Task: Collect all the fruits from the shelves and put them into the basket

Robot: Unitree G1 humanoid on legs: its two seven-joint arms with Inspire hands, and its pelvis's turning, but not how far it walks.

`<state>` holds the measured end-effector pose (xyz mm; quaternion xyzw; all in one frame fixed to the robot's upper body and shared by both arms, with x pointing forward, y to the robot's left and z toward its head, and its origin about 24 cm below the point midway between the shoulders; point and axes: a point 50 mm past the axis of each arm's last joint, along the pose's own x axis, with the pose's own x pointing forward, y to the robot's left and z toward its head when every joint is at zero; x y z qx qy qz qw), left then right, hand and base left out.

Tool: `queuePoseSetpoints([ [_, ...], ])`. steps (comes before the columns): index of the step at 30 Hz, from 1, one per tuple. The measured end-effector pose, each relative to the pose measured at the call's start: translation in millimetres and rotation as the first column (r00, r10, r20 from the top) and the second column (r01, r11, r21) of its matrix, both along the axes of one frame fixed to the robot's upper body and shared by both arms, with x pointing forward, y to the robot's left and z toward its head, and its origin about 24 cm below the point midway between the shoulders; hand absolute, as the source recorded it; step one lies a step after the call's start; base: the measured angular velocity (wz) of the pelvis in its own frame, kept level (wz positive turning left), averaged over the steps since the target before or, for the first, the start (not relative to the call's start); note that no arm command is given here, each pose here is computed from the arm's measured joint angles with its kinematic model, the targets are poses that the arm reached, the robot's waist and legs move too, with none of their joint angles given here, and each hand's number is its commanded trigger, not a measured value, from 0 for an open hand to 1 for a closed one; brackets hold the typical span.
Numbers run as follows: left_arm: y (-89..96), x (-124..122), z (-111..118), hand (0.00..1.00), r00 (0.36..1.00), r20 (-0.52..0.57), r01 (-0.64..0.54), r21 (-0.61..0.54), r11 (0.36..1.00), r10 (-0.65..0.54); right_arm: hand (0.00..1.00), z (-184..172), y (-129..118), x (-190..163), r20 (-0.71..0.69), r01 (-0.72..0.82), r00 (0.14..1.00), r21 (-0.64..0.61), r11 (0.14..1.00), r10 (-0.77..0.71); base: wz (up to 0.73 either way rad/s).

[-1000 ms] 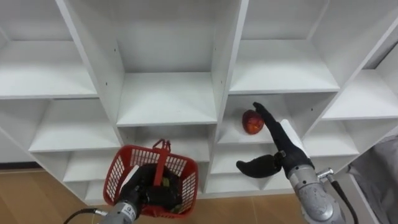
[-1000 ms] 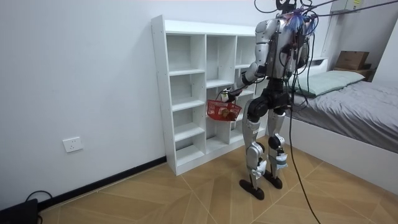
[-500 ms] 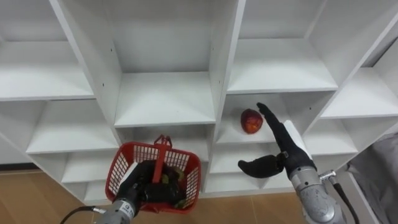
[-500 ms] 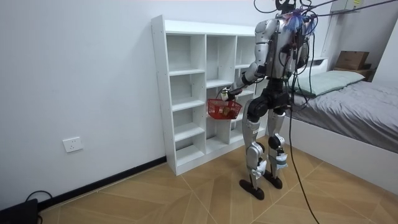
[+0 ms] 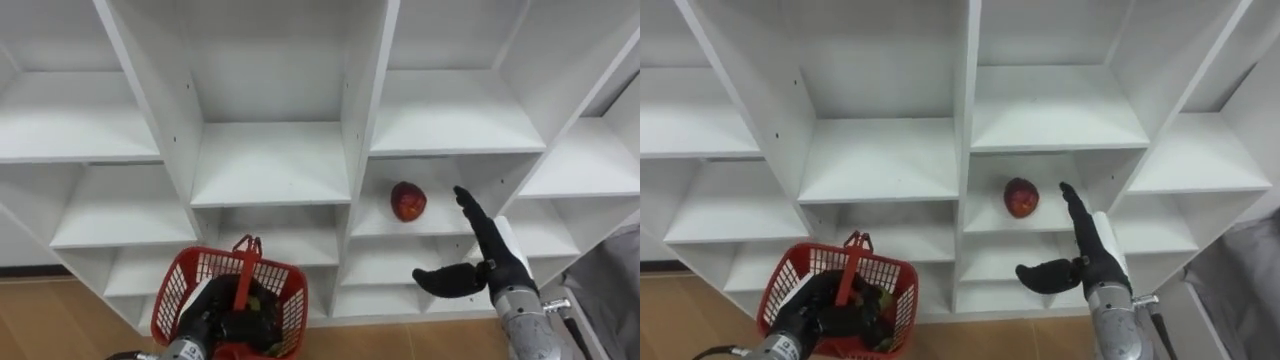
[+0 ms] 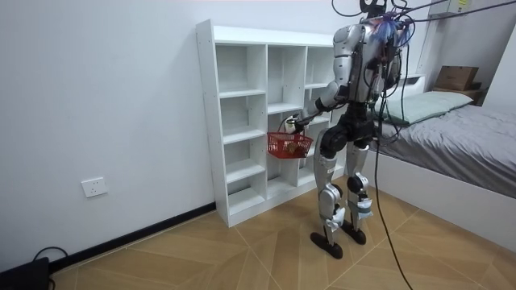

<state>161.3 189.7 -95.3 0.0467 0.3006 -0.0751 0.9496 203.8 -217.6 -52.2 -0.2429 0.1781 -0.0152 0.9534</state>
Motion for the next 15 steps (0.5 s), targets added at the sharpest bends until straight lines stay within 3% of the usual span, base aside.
queuePoseSetpoints([
  [7,6.5,0,1,1.00,1.000,-0.007,0.012,0.018,1.000,-0.012,0.00,4,-15,7,0.002,0.033,0.999,-0.027,0.999,-0.033,0.07],
  [15,7.5,2,2,1.00,0.999,-0.010,0.043,0.015,0.999,-0.043,0.00,7,-21,42,0.001,0.082,0.997,-0.019,0.996,-0.082,0.02],
])
